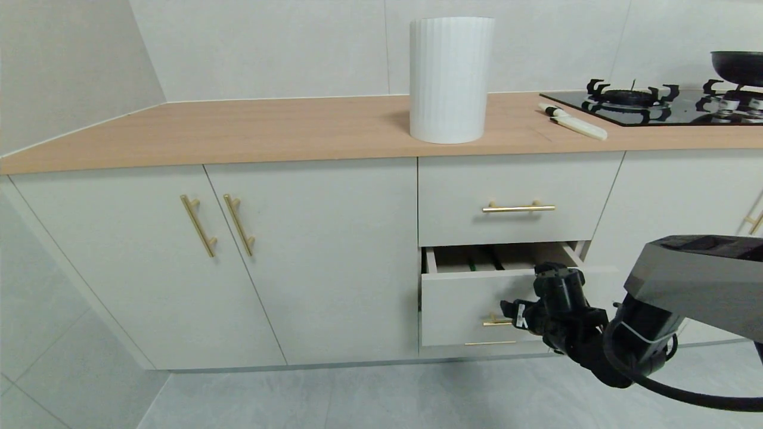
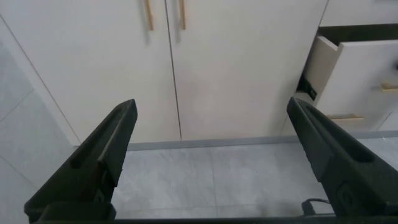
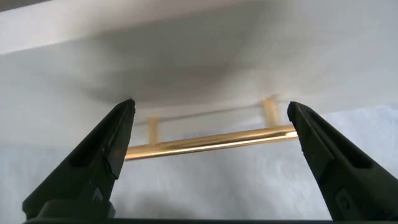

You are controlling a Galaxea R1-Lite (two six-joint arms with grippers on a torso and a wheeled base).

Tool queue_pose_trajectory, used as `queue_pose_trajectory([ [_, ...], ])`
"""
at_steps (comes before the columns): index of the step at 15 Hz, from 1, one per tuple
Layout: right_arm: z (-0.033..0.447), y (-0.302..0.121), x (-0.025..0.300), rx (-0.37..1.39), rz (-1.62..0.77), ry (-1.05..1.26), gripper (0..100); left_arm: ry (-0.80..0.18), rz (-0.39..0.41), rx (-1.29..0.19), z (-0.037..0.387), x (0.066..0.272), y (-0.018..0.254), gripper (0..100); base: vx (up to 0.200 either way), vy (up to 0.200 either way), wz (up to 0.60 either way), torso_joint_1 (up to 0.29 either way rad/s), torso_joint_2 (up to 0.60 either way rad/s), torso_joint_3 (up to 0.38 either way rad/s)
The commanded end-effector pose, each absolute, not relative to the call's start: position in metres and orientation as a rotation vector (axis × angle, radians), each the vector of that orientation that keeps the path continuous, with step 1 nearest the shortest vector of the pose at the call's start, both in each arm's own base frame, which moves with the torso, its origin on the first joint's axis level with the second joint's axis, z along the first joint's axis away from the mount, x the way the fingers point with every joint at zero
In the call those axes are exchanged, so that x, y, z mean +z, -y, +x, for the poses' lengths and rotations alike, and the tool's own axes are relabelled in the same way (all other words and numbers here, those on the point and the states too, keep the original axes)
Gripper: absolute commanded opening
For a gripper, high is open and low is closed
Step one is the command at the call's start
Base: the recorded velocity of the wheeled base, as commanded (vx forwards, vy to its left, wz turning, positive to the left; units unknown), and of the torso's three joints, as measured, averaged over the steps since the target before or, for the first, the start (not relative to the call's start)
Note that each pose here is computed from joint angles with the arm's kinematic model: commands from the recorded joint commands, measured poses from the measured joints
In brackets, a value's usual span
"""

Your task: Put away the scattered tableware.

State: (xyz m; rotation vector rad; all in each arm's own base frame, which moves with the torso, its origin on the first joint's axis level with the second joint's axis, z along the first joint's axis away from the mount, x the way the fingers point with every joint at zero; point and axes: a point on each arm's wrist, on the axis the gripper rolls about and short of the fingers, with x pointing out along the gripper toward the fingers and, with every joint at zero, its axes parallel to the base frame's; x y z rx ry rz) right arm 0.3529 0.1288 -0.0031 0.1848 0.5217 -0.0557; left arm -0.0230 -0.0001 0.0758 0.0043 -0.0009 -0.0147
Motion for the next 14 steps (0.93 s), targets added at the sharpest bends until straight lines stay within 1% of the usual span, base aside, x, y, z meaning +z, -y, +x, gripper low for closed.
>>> queue_pose_trajectory([
  [1, 0.359, -0.128, -0.015, -0.063, 0.189, -0.516, 100, 0.0, 0.005, -0.015, -0.023, 0.076, 0.0, 100, 0.0, 0.0, 0.0, 0.0, 0.0, 0.0],
  [6, 0.379, -0.126, -0.022, -0.128, 0.209, -0.433, 100, 0.0, 0.005, -0.014, -0.023, 0.076, 0.0, 100, 0.0, 0.0, 0.0, 0.0, 0.0, 0.0],
  [13, 0.402, -0.125, -0.016, -0.211, 0.291, -0.337, 100, 0.0, 0.003, -0.015, -0.023, 0.076, 0.0, 100, 0.0, 0.0, 0.0, 0.0, 0.0, 0.0],
  [14, 0.409, -0.122, -0.016, -0.244, 0.295, -0.314, 100, 0.0, 0.003, -0.015, -0.023, 0.076, 0.0, 100, 0.0, 0.0, 0.0, 0.0, 0.0, 0.0],
])
